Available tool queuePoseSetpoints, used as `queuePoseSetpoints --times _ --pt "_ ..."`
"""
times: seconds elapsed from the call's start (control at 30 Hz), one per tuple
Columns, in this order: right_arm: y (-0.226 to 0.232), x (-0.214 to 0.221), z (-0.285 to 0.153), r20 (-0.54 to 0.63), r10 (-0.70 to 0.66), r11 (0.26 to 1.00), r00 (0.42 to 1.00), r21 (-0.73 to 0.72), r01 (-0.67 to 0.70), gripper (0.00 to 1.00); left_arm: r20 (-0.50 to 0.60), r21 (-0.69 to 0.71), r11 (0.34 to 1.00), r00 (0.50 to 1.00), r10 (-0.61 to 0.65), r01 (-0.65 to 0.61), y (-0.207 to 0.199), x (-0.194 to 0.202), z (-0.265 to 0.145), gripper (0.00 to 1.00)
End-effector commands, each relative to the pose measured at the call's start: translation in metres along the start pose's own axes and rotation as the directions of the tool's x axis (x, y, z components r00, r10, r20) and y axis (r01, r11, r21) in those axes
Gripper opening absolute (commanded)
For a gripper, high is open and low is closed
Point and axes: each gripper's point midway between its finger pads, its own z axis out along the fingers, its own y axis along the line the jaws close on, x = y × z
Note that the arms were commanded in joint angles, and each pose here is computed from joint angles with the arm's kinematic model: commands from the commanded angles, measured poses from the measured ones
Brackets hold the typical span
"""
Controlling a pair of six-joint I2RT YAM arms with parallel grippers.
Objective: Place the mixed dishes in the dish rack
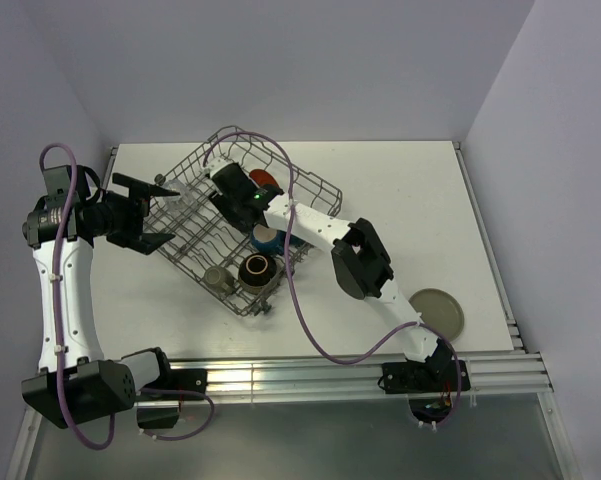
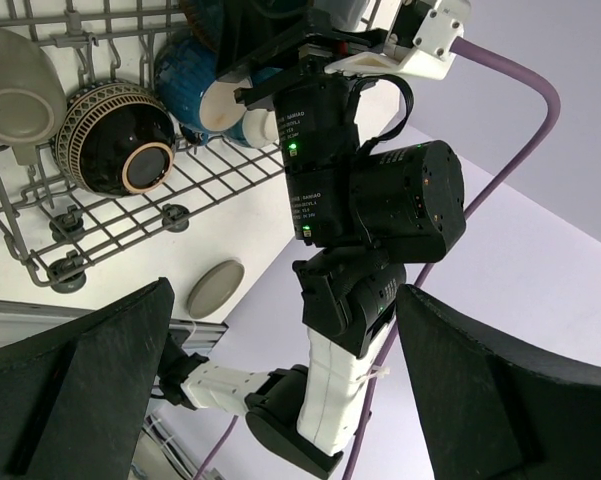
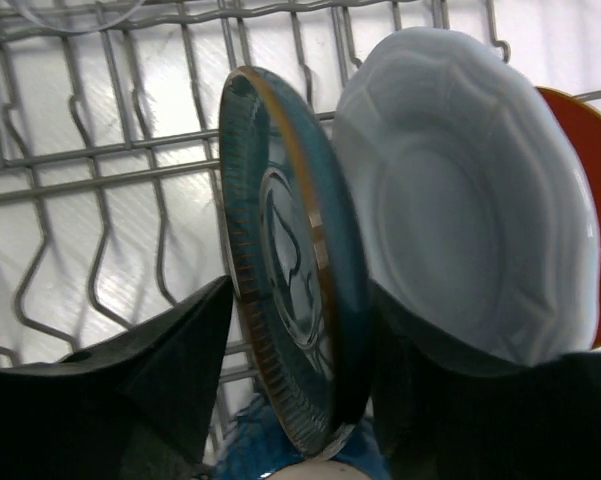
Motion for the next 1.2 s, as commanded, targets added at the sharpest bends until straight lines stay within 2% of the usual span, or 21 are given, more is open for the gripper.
queuePoseSetpoints --times 0.0,0.17,0.5,0.57,0.7,0.77,0.8,0.87,0.9,0.93,0.97,1.0,1.03,1.07,1.1,1.13,1.17 --pt "-0.012 -0.023 -0.016 0.06 0.026 0.999 0.998 0.044 -0.029 0.63 0.009 0.042 0.999 0.999 0.032 -0.032 -0.007 0.003 -0.005 0.99" --pt "-0.024 -0.053 -0.045 0.13 0.046 0.997 0.99 0.057 -0.053 0.7 0.018 0.033 0.999 0.999 0.033 -0.034 -0.004 0.002 -0.003 0.99" --pt "-0.053 -0.105 -0.115 0.263 0.09 0.991 0.961 0.077 -0.114 0.77 0.009 0.013 0.999 0.999 0.041 -0.042 0.006 0.013 0.009 0.99" --pt "-0.062 -0.11 -0.126 0.28 0.108 0.987 0.954 0.084 -0.137 0.84 0.003 0.001 0.998 0.998 0.062 -0.062 0.006 0.018 0.012 0.99" --pt "-0.105 -0.116 -0.163 0.319 0.182 0.959 0.93 0.153 -0.24 0.89 0.0 -0.041 0.988 0.989 0.147 -0.147 -0.001 0.026 0.027 0.98" --pt "-0.126 -0.106 -0.172 0.315 0.29 0.923 0.904 0.156 -0.351 0.91 -0.032 -0.046 0.972 0.973 0.231 -0.232 -0.012 0.045 0.034 0.98" --pt "-0.155 -0.096 -0.187 0.307 0.342 0.893 0.888 0.187 -0.409 0.91 -0.034 -0.083 0.963 0.967 0.253 -0.255 -0.011 0.045 0.047 0.97" --pt "-0.179 -0.062 -0.192 0.254 0.479 0.82 0.84 0.212 -0.531 0.91 -0.082 -0.073 0.937 0.939 0.335 -0.341 -0.024 0.072 0.059 0.97" --pt "-0.208 -0.054 -0.213 0.271 0.539 0.777 0.798 0.206 -0.595 0.91 -0.098 -0.106 0.924 0.928 0.359 -0.368 -0.023 0.076 0.077 0.96" --pt "-0.213 -0.026 -0.209 0.226 0.597 0.738 0.77 0.223 -0.637 0.91 -0.147 -0.1 0.899 0.9 0.41 -0.426 -0.024 0.1 0.086 0.96" --pt "-0.222 -0.012 -0.217 0.216 0.62 0.718 0.754 0.231 -0.657 0.91 -0.15 -0.065 0.884 0.88 0.45 -0.463 -0.04 0.113 0.088 0.96" --pt "-0.234 -0.009 -0.245 0.257 0.633 0.694 0.73 0.23 -0.683 0.91 -0.182 -0.088 0.864 0.861 0.475 -0.496 -0.039 0.122 0.109 0.94" --pt "-0.249 0.023 -0.246 0.235 0.662 0.652 0.712 0.287 -0.702 0.91 -0.22 -0.071 0.832 0.822 0.525 -0.55 -0.04 0.148 0.116 0.94" --pt "-0.257 0.036 -0.259 0.241 0.676 0.626 0.697 0.311 -0.715 0.91 -0.221 -0.031 0.813 0.797 0.562 -0.581 -0.057 0.161 0.118 0.93" --pt "-0.266 0.04 -0.286 0.288 0.683 0.595 0.671 0.314 -0.74 0.91 -0.26 -0.058 0.783 0.766 0.588 -0.62 -0.05 0.171 0.143 0.93" --pt "-0.279 0.067 -0.292 0.291 0.714 0.531 0.637 0.367 -0.764 0.91 -0.296 -0.038 0.749 0.724 0.623 -0.661 -0.048 0.195 0.148 0.92" --pt "-0.282 0.08 -0.301 0.295 0.73 0.501 0.617 0.383 -0.776 0.91 -0.296 0.009 0.73 0.695 0.655 -0.684 -0.063 0.209 0.15 0.92"
